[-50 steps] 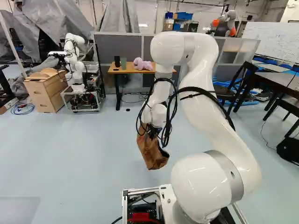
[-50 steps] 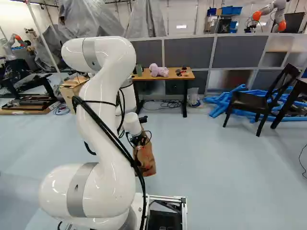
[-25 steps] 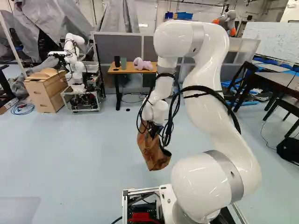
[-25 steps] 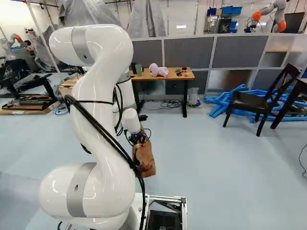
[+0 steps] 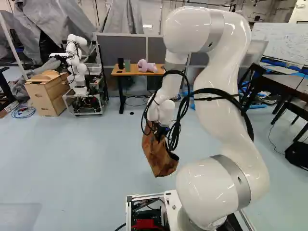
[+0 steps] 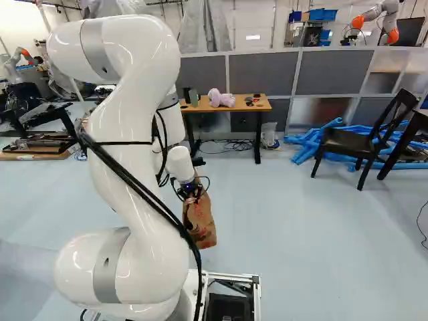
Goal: Pick up the bag on the ground and place it on the table
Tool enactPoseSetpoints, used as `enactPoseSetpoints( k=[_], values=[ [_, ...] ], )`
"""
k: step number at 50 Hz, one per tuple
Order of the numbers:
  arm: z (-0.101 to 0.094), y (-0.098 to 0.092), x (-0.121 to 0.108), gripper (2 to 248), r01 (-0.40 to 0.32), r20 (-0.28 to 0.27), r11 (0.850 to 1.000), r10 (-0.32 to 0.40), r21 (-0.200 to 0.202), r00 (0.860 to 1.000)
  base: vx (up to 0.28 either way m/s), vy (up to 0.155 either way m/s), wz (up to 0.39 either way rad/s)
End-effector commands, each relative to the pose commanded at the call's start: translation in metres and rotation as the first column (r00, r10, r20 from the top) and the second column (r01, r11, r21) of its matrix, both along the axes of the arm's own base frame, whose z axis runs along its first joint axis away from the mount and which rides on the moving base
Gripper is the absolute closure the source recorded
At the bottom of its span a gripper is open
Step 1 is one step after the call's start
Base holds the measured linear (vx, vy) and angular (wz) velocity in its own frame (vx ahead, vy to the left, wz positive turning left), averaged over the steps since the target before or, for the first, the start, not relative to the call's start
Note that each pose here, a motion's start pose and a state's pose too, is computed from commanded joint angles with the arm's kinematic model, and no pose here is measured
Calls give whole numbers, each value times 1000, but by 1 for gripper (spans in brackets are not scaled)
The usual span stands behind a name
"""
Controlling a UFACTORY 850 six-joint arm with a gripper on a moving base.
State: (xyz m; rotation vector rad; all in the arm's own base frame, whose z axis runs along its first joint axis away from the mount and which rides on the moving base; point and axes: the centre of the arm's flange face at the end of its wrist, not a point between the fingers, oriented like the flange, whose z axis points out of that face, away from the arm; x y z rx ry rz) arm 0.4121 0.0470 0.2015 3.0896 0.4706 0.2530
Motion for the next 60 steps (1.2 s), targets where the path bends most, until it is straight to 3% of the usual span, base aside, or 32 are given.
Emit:
enactPoseSetpoints(
  k=[60],
  values=[
    [83, -15, -27, 229, 31, -11, 1000, -31, -1, 999, 0, 0, 0]
  ],
)
